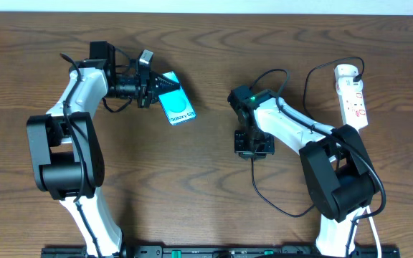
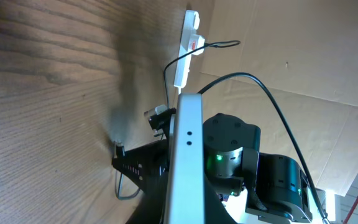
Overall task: Plug charger to phone and switch on socket
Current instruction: 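Lower the right gripper and close it on the cable plug, then lift the cable plug with the right gripper toward the phone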
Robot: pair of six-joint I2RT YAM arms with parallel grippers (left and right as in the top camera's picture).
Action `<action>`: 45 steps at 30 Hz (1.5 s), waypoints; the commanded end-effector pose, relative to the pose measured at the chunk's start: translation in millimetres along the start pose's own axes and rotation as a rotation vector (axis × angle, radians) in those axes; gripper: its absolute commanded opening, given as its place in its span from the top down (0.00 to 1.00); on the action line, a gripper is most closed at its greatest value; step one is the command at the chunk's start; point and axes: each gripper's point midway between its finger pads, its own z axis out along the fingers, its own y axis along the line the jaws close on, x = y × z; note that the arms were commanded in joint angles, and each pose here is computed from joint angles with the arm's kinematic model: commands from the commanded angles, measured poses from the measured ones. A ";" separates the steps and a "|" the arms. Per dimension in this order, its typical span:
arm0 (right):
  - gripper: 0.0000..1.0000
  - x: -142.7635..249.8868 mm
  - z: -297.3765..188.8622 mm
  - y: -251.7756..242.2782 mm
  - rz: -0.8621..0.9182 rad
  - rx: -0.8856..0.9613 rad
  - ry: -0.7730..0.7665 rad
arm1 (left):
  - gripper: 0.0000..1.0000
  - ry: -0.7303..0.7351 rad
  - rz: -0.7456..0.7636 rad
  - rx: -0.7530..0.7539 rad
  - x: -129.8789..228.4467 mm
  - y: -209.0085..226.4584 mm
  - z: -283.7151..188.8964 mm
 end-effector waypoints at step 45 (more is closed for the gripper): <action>0.99 33.9 -202.5 147.6 -0.741 -0.865 0.001 | 0.92 0.015 0.072 0.163 1.9 -28.4 -11.1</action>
